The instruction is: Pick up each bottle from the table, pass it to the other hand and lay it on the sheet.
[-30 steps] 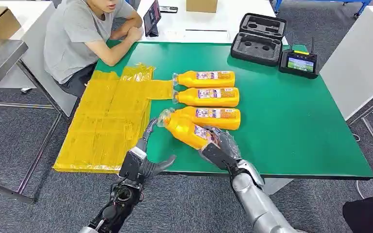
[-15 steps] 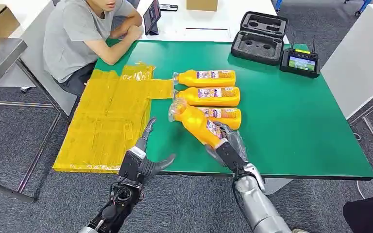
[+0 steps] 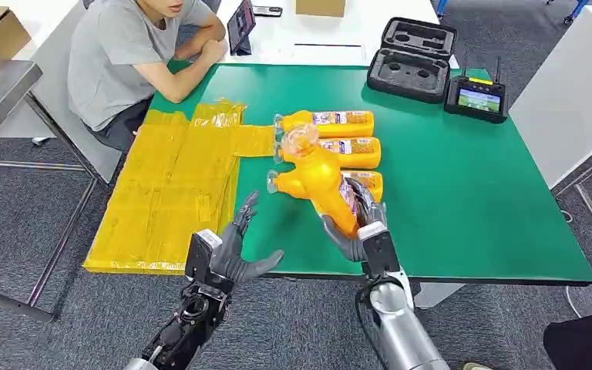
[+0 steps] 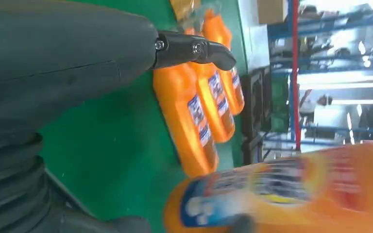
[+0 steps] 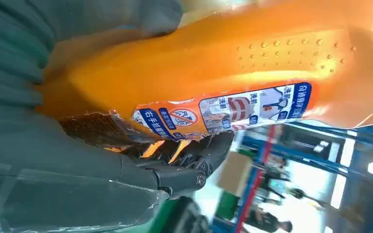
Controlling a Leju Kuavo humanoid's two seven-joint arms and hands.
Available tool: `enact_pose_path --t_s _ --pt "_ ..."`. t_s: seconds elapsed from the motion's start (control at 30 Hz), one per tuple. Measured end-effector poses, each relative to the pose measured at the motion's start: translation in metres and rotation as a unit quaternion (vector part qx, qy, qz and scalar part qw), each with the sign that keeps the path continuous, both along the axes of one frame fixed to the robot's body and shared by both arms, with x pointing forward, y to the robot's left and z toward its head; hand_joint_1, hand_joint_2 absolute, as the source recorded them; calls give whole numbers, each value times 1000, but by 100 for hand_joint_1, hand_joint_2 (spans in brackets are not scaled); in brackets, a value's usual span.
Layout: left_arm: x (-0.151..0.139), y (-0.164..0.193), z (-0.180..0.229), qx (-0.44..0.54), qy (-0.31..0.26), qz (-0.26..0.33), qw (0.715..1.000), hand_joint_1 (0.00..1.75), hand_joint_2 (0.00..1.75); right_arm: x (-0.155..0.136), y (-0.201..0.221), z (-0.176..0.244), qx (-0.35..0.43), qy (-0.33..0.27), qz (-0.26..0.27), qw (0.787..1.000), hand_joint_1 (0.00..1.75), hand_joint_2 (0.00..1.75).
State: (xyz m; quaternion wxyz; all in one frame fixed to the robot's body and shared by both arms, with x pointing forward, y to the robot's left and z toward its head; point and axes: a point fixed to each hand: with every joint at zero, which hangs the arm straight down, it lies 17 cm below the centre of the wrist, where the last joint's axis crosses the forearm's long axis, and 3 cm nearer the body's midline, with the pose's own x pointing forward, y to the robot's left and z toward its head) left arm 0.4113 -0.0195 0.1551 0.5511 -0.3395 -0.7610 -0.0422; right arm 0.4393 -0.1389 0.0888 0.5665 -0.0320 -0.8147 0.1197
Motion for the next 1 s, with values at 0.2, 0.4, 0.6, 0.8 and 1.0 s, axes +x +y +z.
enact_pose_path --t_s 0.2,0.4,0.6,0.8,1.0 --pt "0 -2 -4 -1 8 -7 1000 0 175 -10 22 22 0 -33 28 999 175 175" --pt "0 -3 -6 -11 16 -21 1000 0 175 -15 28 42 9 -60 27 998 175 175" --pt "-5 -8 -4 -31 22 -46 998 0 175 -21 41 43 15 -59 52 997 175 175" --pt "-3 -4 3 -43 19 -39 998 0 175 -24 42 42 4 -64 45 997 175 175" --pt "0 7 4 -48 15 -24 998 0 175 -26 27 36 -14 -68 19 997 175 175"
